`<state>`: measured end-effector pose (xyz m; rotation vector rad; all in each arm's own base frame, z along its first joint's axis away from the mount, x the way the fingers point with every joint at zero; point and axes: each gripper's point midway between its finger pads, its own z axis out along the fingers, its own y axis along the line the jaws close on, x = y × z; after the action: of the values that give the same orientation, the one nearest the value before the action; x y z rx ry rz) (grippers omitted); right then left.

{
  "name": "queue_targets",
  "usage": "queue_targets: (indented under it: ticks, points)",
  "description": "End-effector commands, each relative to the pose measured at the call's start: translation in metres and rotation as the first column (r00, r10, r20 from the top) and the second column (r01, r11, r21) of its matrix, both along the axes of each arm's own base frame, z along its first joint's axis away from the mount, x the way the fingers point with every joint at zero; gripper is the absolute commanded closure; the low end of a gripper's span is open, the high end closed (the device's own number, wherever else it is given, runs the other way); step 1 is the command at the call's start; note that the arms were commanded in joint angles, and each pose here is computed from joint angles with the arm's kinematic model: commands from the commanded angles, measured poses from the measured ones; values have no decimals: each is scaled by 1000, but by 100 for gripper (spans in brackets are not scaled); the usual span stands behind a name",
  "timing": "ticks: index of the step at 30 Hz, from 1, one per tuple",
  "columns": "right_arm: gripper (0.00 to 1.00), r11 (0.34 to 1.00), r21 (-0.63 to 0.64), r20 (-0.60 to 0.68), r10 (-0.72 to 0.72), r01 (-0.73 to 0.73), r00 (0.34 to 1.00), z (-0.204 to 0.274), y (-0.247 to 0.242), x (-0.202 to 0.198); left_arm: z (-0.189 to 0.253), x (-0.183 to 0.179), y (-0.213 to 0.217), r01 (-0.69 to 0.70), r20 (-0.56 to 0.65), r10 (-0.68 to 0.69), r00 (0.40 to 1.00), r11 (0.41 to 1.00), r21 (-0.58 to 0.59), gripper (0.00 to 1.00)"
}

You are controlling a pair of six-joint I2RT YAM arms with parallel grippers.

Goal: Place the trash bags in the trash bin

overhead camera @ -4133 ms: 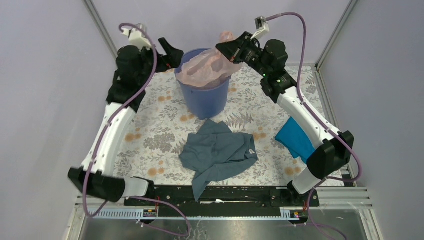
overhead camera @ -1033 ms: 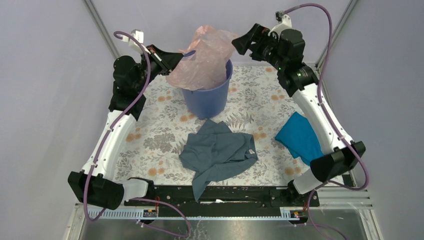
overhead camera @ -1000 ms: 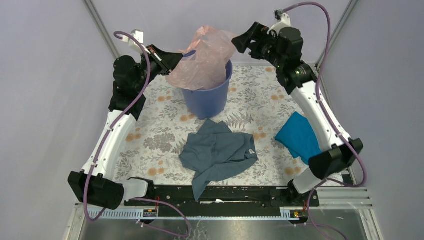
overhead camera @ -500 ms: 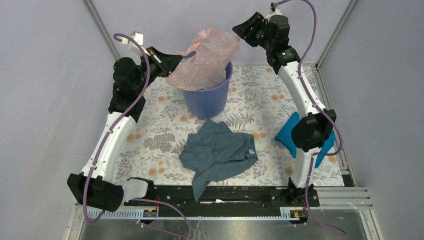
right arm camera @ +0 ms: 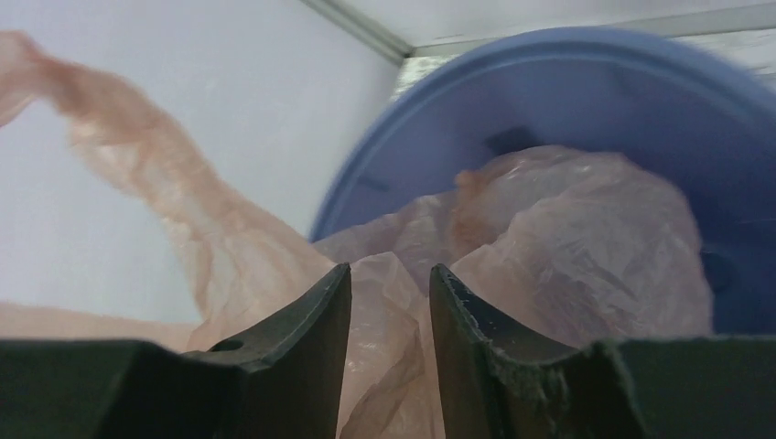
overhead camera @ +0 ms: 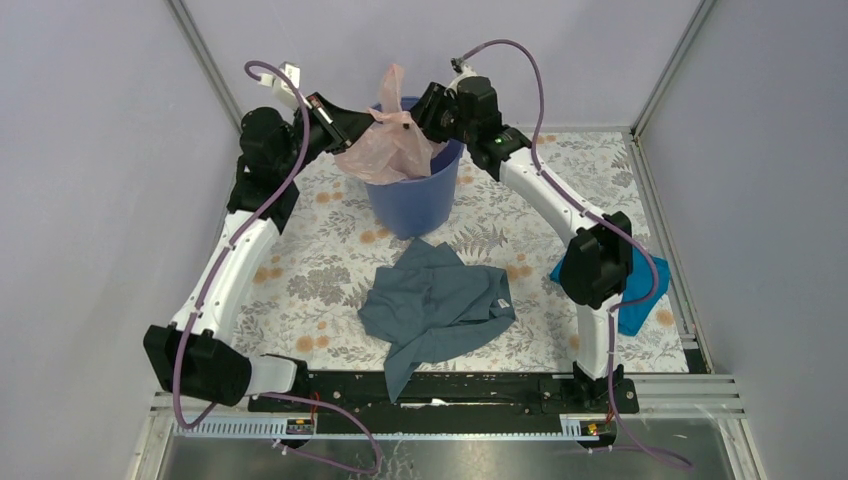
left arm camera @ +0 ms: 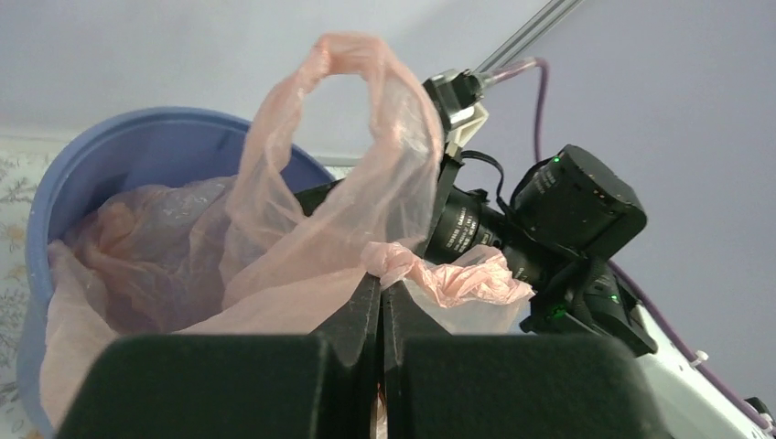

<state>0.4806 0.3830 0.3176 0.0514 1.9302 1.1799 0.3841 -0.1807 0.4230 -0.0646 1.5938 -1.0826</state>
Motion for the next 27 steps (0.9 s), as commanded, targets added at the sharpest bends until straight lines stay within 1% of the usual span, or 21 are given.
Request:
queue_targets:
  ticks: [1,3,5,6,8,10,11,12,14,17,18,20,22,24,27]
  points:
    - [54,965,-207,113,-138,159,984,2,-49,27,20,1,-2,26,27,-27,999,999,25,100]
    - [50,961,-222,154,-129,162,980,24,-59,23,15,0,0,16,16,-17,1000,999,37,100]
    - [45,958,-224,204,-132,178,970,52,-70,14,13,-1,-1,23,18,-24,1000,999,33,100]
    - [41,956,-222,227,-138,189,964,66,-76,7,10,-2,-3,36,7,-36,999,999,26,100]
    - [30,953,-219,260,-149,209,954,90,-90,-6,15,-5,-9,78,35,-78,996,997,0,100]
    - [22,953,-213,283,-150,215,947,110,-101,-22,17,-8,-14,113,38,-112,993,993,-27,100]
    - [16,955,-210,289,-143,208,947,117,-104,-30,18,-8,-15,122,34,-121,992,992,-39,100]
    - [13,961,-206,293,-120,185,948,122,-106,-38,17,-7,-16,126,27,-125,992,991,-44,100]
    - [9,971,-197,318,-66,134,946,133,-106,-56,18,-5,-17,133,20,-132,991,990,-49,100]
    - [8,981,-191,378,48,28,925,148,-98,-80,19,-7,-20,157,15,-156,988,985,-65,100]
    - [7,984,-176,415,94,-22,905,155,-92,-86,19,-7,-22,167,13,-167,986,983,-74,100]
    - [3,979,-156,458,192,-135,868,160,-77,-100,17,-9,-25,191,5,-192,981,977,-93,100]
    - [2,954,-143,474,300,-264,828,159,-61,-111,12,-9,-27,208,-13,-210,978,973,-104,100]
    - [3,928,-138,482,367,-345,795,158,-49,-116,7,-8,-27,215,-31,-219,975,971,-103,100]
    - [10,898,-163,476,435,-410,764,151,-38,-118,6,-9,-27,215,-39,-220,975,972,-99,100]
